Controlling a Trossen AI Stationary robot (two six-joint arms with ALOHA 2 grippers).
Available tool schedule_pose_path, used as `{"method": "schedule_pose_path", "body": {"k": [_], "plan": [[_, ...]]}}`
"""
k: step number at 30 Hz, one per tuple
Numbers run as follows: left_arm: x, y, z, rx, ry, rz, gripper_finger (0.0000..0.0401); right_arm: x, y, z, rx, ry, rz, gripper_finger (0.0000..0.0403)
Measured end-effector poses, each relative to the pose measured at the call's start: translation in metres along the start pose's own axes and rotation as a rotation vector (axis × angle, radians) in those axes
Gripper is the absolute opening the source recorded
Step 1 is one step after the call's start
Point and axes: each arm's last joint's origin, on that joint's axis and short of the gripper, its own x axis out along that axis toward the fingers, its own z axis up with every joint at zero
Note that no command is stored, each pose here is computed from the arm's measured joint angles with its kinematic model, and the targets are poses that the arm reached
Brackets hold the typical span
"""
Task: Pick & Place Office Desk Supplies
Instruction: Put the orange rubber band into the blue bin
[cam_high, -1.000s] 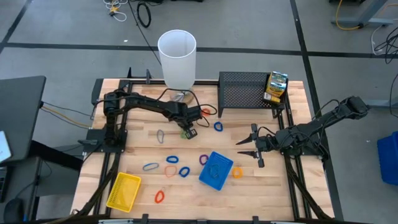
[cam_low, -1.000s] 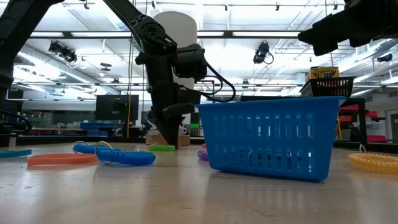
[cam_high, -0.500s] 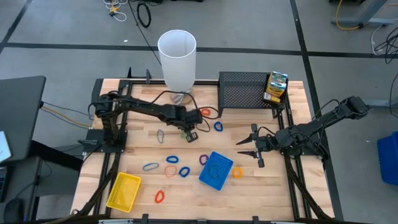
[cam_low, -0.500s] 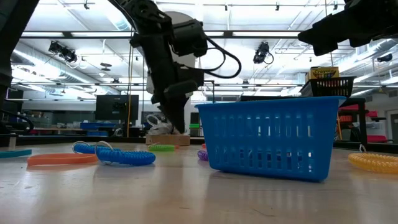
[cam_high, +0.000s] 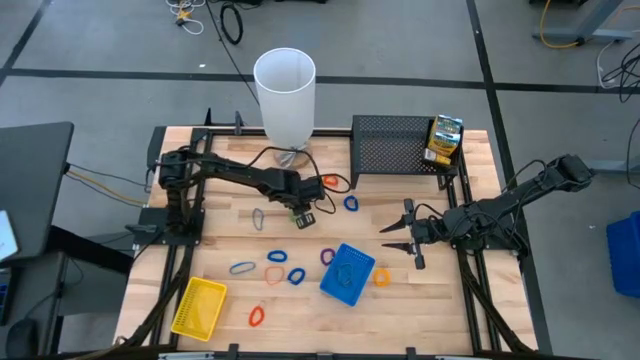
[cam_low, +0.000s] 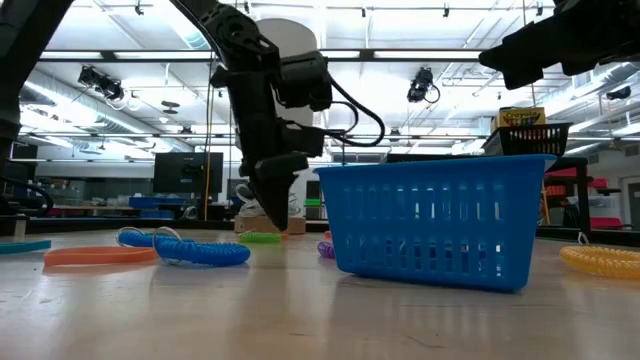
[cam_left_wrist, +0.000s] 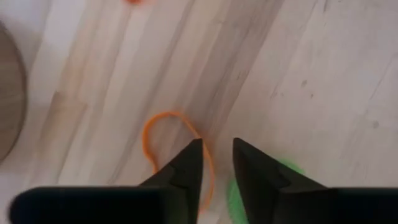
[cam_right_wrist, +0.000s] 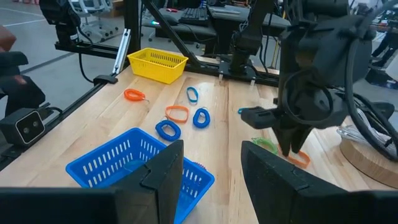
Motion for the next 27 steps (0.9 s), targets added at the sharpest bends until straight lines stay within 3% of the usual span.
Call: {"method": "schedule_pose_path", "body": {"k": [6,10,22,27], "plan": [[0.007,0.003,0.0,-0.025,0.021,-0.011,0.0166,0.0,0.0,0.001,0.0,-0.005,-0.001,0.0169],[0.009,0.008,0.002,-0.069,0.018,-0.025,0.0185,0.0,0.0,0.001,0.0,-0.005,-0.001,0.0169],[0.031,0.021,0.001,-0.123,0.082,-0.083,0.018,0.0,0.0,0.001,0.0,-0.006,0.0,0.0169],[0.031,0.02,0.001,-0.122,0.083,-0.098,0.0142,0.0,0.0,0.001,0.0,-0.005,-0.001,0.0169]]}}
